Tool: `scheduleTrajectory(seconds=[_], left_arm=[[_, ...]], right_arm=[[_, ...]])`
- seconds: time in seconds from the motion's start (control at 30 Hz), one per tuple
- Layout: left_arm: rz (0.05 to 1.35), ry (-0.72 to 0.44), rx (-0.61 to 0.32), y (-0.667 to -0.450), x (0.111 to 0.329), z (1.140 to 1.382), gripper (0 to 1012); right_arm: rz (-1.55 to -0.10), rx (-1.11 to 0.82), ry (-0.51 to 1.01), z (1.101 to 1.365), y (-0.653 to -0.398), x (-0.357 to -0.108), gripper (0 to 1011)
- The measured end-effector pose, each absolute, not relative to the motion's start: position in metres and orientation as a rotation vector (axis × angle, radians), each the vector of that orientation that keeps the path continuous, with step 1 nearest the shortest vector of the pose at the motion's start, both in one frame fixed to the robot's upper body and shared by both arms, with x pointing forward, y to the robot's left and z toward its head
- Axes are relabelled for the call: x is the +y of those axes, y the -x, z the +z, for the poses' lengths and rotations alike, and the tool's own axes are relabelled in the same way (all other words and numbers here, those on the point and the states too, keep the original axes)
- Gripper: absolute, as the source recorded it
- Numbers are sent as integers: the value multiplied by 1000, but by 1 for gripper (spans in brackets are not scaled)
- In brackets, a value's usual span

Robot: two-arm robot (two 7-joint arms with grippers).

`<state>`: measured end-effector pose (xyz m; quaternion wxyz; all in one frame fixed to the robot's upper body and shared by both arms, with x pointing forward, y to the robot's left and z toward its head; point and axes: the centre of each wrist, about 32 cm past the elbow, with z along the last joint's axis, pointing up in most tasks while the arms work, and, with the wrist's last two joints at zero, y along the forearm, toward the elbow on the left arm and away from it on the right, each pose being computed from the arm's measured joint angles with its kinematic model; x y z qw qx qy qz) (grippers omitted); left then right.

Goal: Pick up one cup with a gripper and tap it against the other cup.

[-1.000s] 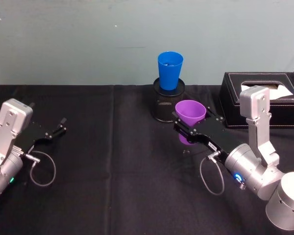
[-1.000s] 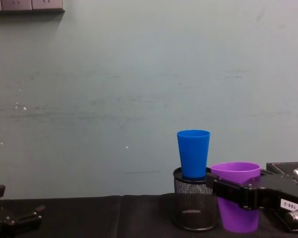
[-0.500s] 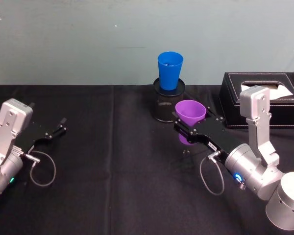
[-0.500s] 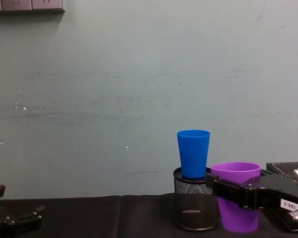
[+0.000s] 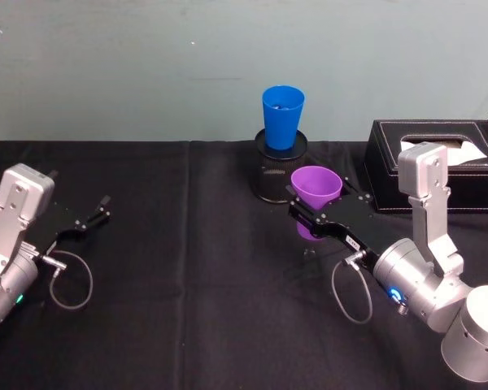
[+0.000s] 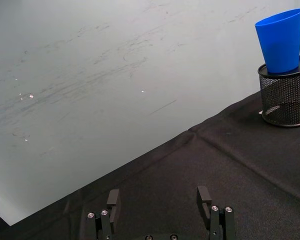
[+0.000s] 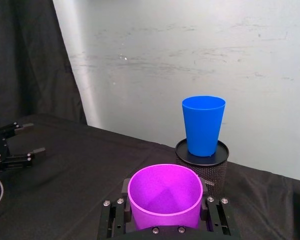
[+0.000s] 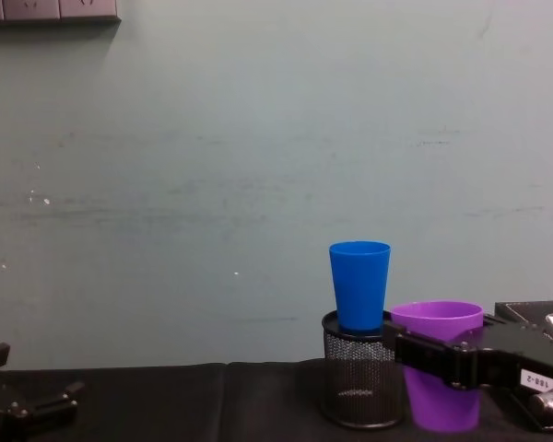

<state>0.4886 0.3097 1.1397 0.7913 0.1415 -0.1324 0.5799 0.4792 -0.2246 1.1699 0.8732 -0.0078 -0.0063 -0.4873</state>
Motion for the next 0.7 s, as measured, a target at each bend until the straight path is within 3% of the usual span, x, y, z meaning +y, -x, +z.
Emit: scheduleTrajectory(seconds=[0.7], left_arm=[[1248, -304, -285, -489, 310, 1140, 1000]], right_arm=[[-1018, -13, 16, 1170, -479, -225, 735]])
